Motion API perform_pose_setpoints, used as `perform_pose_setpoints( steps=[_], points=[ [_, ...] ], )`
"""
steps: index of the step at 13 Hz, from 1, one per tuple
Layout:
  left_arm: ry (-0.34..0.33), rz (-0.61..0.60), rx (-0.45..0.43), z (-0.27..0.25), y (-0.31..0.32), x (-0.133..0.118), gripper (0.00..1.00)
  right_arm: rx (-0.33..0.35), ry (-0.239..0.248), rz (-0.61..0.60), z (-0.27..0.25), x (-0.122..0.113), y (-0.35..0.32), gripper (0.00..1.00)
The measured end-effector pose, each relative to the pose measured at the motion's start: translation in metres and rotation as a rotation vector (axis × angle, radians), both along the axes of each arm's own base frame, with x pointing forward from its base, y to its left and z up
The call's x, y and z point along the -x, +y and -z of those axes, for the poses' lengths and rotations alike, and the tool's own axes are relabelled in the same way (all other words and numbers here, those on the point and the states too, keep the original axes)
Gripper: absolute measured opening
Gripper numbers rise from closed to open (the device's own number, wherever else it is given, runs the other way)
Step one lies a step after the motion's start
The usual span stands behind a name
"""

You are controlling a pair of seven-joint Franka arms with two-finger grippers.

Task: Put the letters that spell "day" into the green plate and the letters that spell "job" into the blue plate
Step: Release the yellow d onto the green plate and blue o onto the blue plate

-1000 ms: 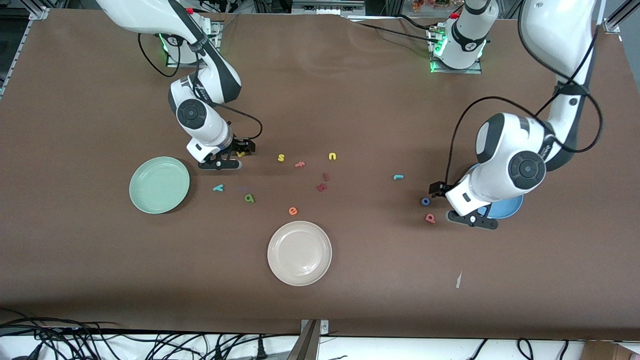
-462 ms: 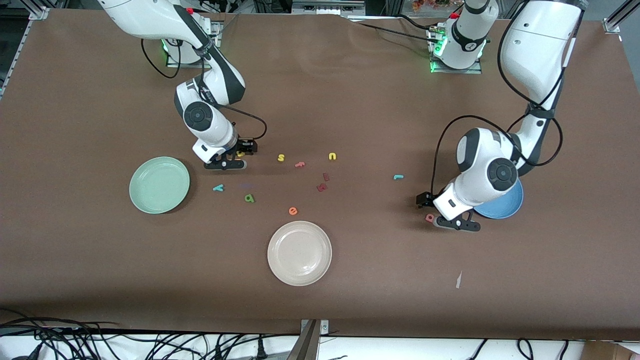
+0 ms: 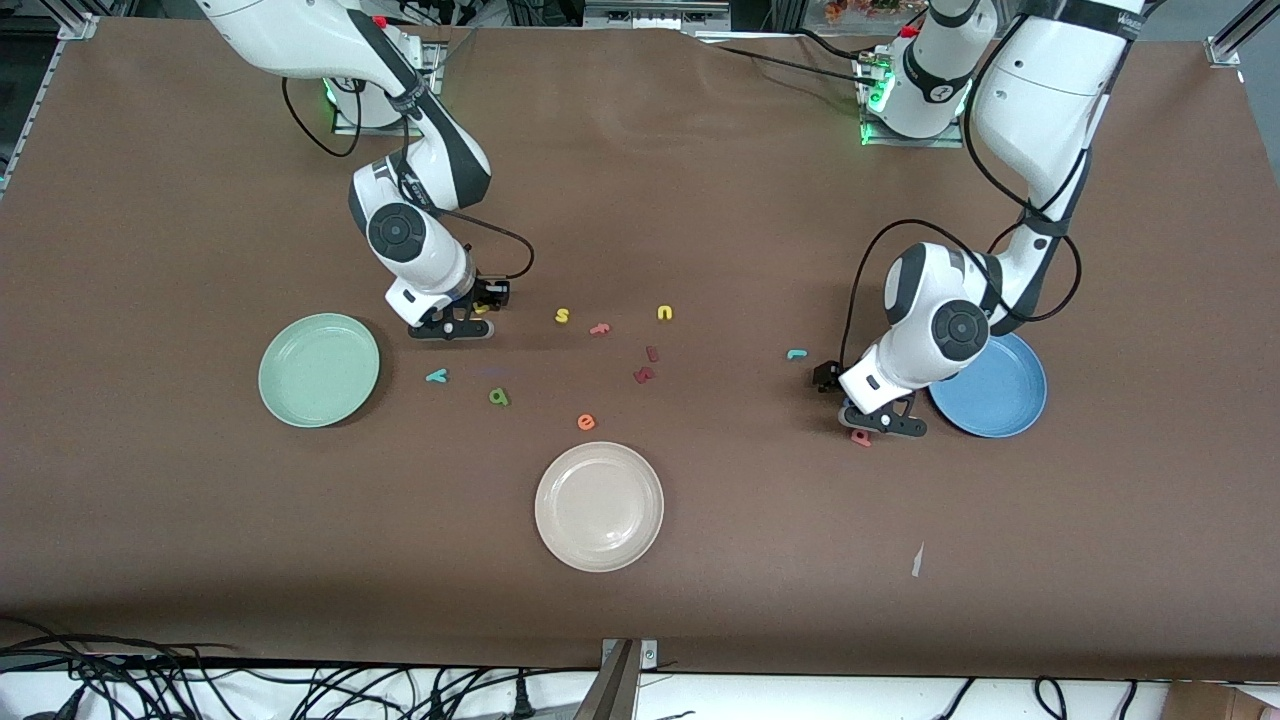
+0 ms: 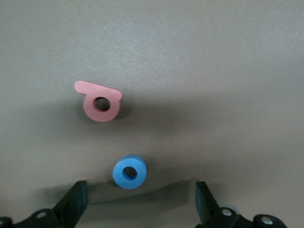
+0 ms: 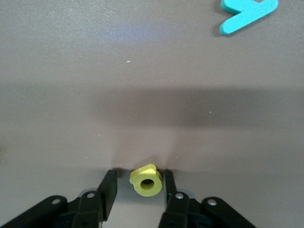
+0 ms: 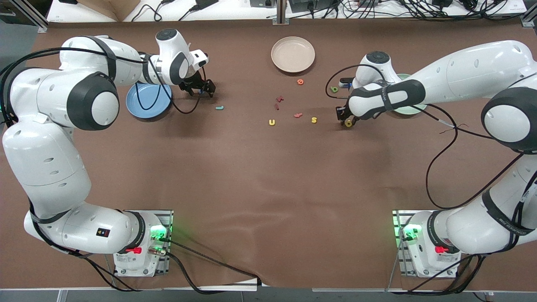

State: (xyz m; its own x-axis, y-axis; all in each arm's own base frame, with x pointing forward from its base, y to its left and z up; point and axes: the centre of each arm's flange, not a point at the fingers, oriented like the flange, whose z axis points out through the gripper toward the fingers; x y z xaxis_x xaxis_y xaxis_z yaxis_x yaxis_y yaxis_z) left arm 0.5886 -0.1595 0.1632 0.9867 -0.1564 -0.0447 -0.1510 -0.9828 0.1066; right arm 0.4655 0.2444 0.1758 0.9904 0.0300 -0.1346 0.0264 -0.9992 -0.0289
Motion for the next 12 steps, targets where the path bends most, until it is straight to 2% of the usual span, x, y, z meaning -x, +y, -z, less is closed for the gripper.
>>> perform_pose_setpoints(
  steps=[5, 7, 8, 9, 10, 11, 12],
  points=[
    [-0.002, 0.009, -0.003, -0.0002, -0.0004, 0.0001, 1.0, 0.001, 0.0, 0.001, 0.0001, -0.0004, -0.0008, 0.42],
    [-0.002, 0.01, -0.003, -0.0003, -0.0003, 0.0, 1.0, 0.001, 0.0, 0.002, 0.0002, -0.0004, -0.0009, 0.37],
    [-0.003, 0.01, -0.003, -0.0005, -0.0003, -0.0002, 1.0, 0.001, 0.0, 0.002, 0.0002, -0.0005, -0.0008, 0.32],
    [-0.004, 0.009, -0.003, -0.0008, -0.0001, -0.0006, 0.99, 0.001, 0.0, 0.002, 0.0002, -0.0005, -0.0008, 0.32],
    [-0.007, 0.009, -0.003, -0.0015, 0.0002, -0.0013, 0.96, 0.0, -0.001, 0.002, -0.0002, -0.0007, -0.0008, 0.3],
    [-0.011, 0.006, -0.004, -0.0032, 0.0016, -0.0027, 0.84, 0.0, -0.001, 0.002, -0.0003, -0.0009, -0.0008, 0.3],
    [-0.014, 0.004, -0.005, -0.0045, 0.0032, -0.0038, 0.78, -0.001, -0.003, 0.002, -0.0009, -0.0018, -0.0008, 0.3]
  ],
)
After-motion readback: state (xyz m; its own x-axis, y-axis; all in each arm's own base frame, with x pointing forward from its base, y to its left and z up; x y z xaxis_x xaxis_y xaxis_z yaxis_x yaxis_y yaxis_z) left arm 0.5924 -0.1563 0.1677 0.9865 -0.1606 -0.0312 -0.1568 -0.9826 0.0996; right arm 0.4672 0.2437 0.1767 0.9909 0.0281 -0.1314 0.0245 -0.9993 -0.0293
